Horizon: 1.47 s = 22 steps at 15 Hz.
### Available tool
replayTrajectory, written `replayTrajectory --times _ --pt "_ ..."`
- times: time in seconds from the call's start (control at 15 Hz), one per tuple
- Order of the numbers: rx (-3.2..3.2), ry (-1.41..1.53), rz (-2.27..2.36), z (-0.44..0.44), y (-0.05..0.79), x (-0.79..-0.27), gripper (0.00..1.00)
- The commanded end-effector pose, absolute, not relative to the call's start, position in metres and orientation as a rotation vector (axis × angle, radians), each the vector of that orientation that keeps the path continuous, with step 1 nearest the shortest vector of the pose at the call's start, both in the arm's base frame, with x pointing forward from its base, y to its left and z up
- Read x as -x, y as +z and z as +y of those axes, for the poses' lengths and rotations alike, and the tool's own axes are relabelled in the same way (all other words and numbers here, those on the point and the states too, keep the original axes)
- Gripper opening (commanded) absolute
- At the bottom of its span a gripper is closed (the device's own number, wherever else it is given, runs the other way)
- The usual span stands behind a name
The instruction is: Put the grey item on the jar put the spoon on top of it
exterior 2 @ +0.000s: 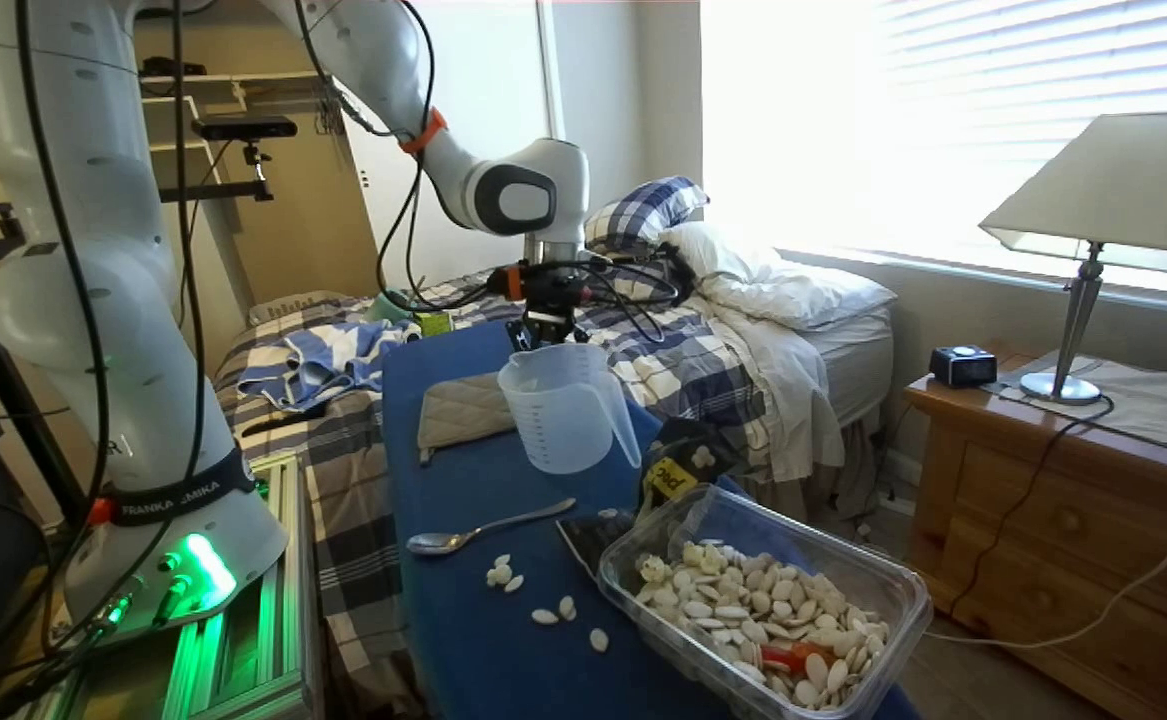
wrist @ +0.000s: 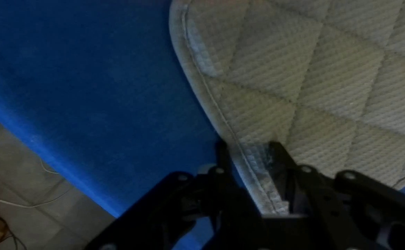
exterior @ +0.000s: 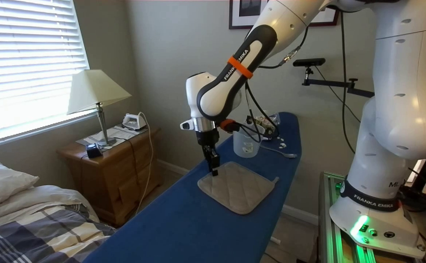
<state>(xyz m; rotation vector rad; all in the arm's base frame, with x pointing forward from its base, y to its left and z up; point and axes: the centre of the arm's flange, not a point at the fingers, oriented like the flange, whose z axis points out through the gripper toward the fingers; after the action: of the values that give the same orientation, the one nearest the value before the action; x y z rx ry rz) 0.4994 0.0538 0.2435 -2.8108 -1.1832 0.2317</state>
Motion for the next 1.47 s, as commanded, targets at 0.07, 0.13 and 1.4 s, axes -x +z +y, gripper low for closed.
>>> replayTrajectory --times 0.07,0.13,1.4 --pt "2.794 0.218 -1.150 0.047 0.252 -0.505 0.01" --pt "2.800 0.212 -1.138 0.045 0.253 -0.506 0.00" --pt "2.944 -0.020 -0.679 0.038 0.413 -0.501 0.01"
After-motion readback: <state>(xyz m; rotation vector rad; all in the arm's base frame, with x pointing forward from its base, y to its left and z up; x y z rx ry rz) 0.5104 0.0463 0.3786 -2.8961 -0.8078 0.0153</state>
